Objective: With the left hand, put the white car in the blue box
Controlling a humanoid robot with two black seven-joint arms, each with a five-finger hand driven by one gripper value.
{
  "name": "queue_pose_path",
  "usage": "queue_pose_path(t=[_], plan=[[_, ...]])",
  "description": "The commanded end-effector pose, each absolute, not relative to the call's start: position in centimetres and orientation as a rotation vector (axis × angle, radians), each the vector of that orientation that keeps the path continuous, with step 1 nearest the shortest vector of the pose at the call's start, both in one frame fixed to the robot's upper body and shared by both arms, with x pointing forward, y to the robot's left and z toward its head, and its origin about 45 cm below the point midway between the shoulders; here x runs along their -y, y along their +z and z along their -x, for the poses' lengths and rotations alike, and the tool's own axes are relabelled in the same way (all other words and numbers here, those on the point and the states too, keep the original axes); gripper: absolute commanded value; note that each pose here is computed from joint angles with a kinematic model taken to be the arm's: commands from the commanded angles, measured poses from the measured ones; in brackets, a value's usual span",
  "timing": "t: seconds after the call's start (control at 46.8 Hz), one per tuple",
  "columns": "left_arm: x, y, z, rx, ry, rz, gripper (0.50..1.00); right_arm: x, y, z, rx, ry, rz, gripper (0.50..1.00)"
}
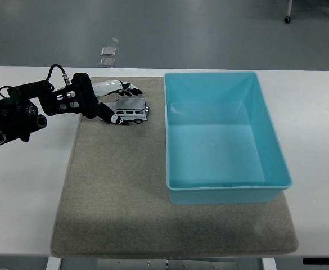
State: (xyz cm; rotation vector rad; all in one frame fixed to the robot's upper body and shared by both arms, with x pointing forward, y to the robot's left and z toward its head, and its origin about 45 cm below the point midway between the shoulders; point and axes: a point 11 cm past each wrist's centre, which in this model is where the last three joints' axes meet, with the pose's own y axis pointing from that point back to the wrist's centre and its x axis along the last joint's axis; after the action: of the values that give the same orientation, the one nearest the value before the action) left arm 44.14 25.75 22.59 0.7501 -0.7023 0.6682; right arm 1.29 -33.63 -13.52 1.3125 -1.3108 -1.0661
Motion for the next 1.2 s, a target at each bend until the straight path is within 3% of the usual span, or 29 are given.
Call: queue_pose_path(t=[0.0, 0.043, 0.256, 0.534, 0.662, 0.726, 1.175], plan=[[-25.9, 22.5, -44.2, 0.714, 0.663, -0.760, 0.851, 33.6, -13.5, -1.3, 1.311, -1.066, -1.312, 0.936], [-25.9, 22.5, -44.2, 0.723, 0.657, -0.768, 0.829, 33.6, -13.5, -1.3, 1.311, -1.066, -1.312, 0.936], [-25.8, 22.3, -44.3, 0.740, 0.645, -0.780, 0.816, 33.6, -13.5, -1.3, 1.311, -1.066, -1.312, 0.936], [-25.8, 22.3, -44.3, 0.753, 0.636, -0.790, 0.701, 33.6, -13.5, -1.3, 1.311, -1.066, -1.312, 0.936], [-25.8, 22.2, -44.3, 0.766, 0.625, -0.800, 0.602, 33.6, -13.5, -1.3, 1.311, -1.066, -1.312, 0.936], [-25.8, 22.2, -44.3, 0.767, 0.627, -0.800, 0.500, 33.6, -13.5, -1.3, 1.311, -1.066, -1.312, 0.936], [-25.5, 26.1, -46.0, 0.844, 0.656, -0.774, 0.500, 33.6, -13.5, -1.3, 1.311, -1.066, -1.312, 0.936]])
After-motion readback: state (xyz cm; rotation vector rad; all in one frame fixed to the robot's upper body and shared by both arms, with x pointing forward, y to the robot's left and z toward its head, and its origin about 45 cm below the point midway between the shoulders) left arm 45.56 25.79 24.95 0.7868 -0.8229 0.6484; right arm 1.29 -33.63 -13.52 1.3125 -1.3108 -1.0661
